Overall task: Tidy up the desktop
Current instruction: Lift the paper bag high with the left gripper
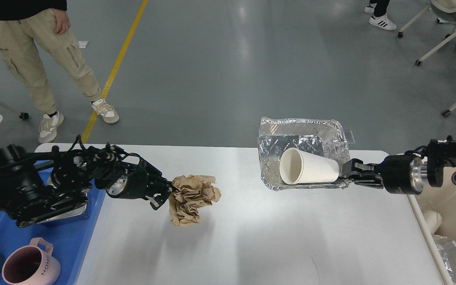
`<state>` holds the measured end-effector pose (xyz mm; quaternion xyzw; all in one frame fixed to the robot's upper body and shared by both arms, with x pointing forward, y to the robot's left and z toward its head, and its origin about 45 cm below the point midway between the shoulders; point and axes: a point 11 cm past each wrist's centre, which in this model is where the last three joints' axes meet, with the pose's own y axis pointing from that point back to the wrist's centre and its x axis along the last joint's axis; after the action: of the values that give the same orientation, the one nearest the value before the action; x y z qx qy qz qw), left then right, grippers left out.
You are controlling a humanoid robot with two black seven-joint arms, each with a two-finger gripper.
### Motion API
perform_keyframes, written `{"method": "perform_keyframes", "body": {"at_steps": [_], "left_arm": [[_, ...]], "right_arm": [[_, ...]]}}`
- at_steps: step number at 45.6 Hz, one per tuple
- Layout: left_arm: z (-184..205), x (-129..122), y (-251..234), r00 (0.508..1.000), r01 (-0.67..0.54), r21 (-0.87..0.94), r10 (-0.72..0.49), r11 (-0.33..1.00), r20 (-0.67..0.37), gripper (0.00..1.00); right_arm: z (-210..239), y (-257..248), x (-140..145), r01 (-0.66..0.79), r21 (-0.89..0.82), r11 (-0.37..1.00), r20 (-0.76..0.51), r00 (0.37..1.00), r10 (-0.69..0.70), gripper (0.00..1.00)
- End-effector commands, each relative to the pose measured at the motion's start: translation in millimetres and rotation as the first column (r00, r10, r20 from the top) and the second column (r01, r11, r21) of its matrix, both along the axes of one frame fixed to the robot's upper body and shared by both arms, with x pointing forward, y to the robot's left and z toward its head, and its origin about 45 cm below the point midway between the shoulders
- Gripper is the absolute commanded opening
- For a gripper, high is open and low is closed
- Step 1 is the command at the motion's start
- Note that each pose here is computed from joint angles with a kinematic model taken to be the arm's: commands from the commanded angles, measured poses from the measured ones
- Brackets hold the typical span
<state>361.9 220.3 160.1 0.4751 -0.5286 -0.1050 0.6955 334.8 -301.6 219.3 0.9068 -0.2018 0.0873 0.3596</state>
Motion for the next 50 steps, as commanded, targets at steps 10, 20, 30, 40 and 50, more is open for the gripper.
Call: {"method": "perform_keyframes", "body": {"at_steps": [10,20,30,40,50], "left_arm": [[79.8,-21.6,93.3,0.925,-0.38,-0.24,0.364,0.893,-0.11,0.07],[91.2,-47.4,162.2,0.79,-0.611,-0.336,0.583,0.717,-0.191,0.07],[111.0,-63.6,214.5,0.604,-0.777,-0.423,0.741,0.465,-0.294,0.06],[113.1,-79.8,242.1,0.492,-0.834,-0.448,0.803,0.323,-0.336,0.06],[125.5,-89.4,258.2,0.438,-0.846,-0.478,0.818,0.235,-0.372,0.06]], "right_arm": [[0.9,0.1,0.7,0.002,0.0,1.0,0.003,1.0,-0.002,0.0],[1.5,0.1,0.7,0.002,0.001,1.0,0.004,1.0,-0.002,0.0],[2.7,-1.9,-0.4,0.006,0.001,1.0,0.004,1.0,-0.006,0.0],[4.9,-9.0,-0.8,0.021,-0.006,1.0,0.008,1.0,-0.021,0.0],[7.5,-13.3,-3.9,0.026,-0.007,1.0,0.007,1.0,-0.026,0.0]]}}
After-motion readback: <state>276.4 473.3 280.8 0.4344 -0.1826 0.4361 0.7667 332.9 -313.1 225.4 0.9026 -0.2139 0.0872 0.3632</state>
